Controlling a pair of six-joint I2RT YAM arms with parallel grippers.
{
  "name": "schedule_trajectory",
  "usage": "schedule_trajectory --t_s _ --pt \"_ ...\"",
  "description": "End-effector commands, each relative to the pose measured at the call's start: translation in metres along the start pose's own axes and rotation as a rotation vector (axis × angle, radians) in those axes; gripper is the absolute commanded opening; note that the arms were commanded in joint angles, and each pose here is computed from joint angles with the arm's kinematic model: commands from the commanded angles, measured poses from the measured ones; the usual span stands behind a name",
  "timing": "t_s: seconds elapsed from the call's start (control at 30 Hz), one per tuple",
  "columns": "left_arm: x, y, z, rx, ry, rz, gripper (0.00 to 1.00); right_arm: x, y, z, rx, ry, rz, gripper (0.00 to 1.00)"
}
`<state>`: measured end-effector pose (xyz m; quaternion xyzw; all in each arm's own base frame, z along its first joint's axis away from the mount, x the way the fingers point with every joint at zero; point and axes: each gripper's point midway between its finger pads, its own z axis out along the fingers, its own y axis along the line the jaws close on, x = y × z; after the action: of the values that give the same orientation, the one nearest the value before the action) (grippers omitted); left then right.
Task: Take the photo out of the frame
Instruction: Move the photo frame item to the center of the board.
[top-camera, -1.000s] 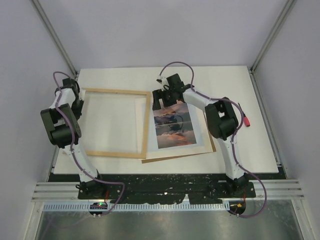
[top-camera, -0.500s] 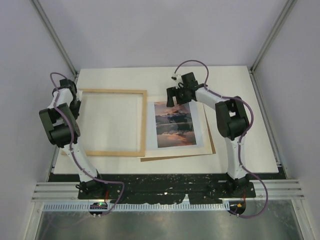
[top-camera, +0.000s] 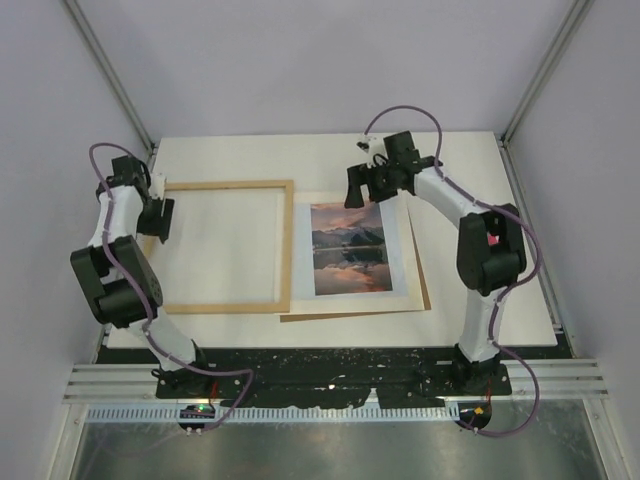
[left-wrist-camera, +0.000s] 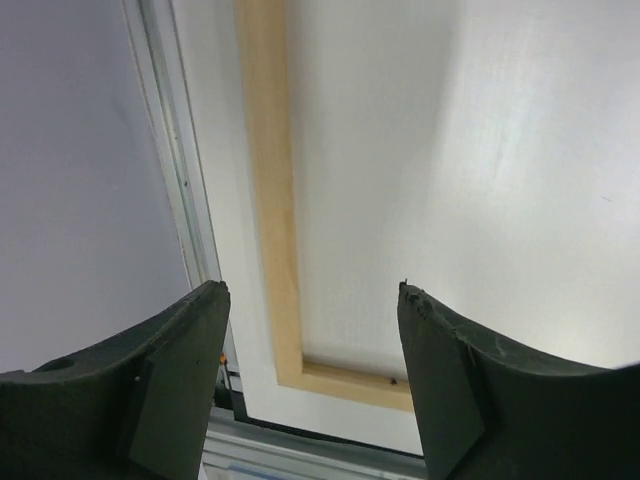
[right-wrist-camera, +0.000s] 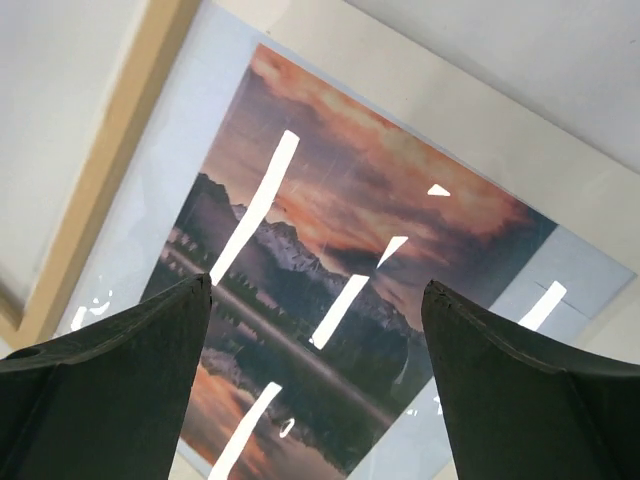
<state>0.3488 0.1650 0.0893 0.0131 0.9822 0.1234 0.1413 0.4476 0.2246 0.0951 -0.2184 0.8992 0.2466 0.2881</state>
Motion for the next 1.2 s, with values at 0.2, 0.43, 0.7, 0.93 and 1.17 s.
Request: schedule_trajectory --t_s 0.2,0.43,0.7,0.93,1.17 --pt "-0.045 -0.205 -0.112 0.519 -0.304 0.280 0.76 0.038 -0.052 -0.094 0.024 -0.049 0.169 0.90" --pt "-0.056 -0.295 -0.094 0.673 -0.197 0.355 0.86 0.092 -0.104 -0.101 0.003 0.005 0.416 0.90" --pt "-0.054 -0.334 -0.070 0.747 -0.091 0.331 1.00 0.120 -0.099 -0.086 -0.108 0.102 0.524 0.90" --pt "-0.046 -0.351 -0.052 0.739 -0.026 0.328 1.00 0.127 -0.097 -0.083 -0.118 0.121 0.553 0.89" --pt "-0.040 -0.356 -0.032 0.673 0.035 0.316 0.99 0.137 -0.095 -0.082 -0.107 0.142 0.572 0.89"
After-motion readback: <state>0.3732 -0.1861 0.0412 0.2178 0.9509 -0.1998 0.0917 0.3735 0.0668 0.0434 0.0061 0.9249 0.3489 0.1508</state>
